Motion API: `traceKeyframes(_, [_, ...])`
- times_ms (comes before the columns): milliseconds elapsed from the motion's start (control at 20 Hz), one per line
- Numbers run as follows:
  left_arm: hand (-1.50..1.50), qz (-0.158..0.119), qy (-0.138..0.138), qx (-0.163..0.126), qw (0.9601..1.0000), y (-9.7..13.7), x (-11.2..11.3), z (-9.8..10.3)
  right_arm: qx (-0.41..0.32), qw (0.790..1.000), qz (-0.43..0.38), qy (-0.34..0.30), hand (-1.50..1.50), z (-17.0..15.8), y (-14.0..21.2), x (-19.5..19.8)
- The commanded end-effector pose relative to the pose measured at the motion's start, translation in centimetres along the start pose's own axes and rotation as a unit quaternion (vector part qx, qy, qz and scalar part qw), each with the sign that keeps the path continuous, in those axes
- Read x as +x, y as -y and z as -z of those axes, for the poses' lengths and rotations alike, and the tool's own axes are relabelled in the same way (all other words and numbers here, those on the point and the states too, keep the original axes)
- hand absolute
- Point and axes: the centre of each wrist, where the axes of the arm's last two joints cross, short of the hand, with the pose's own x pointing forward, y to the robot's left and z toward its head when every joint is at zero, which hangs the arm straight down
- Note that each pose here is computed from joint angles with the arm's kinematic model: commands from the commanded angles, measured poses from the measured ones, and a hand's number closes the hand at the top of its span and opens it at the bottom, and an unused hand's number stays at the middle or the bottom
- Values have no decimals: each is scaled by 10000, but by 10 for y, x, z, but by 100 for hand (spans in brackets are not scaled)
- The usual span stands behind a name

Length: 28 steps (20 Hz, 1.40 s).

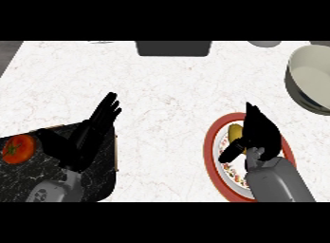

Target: Pick the lemon from the plate and place it in the bowl

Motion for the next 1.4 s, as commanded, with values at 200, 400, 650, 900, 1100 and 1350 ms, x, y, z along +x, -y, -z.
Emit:
traceKeyframes(200, [0, -13, 11, 4, 10000, 7, 1, 6, 117, 9953, -470, -840, -150, 10, -21, 14])
traceKeyframes(400, [0, 10, -14, 5, 10000, -2, 14, 6, 1, 9953, -393, -888, -150, 10, -15, -5])
traceKeyframes(650, [0, -15, -30, -63, 10000, -3, -3, 1, -40, 9949, -400, -924, -150, 22, -22, 21])
traceKeyframes(900, [0, 109, 13, -24, 9999, 2, 6, 3, -67, 9950, -358, -926, -150, 29, -38, -3])
traceKeyframes(1100, [0, -30, 47, 58, 10000, -6, -18, 9, -86, 9955, -377, -866, -150, 29, -39, 0])
traceKeyframes(1350, [0, -42, 46, 46, 10000, -12, 9, 13, -114, 9957, -212, -892, -150, 43, -66, -35])
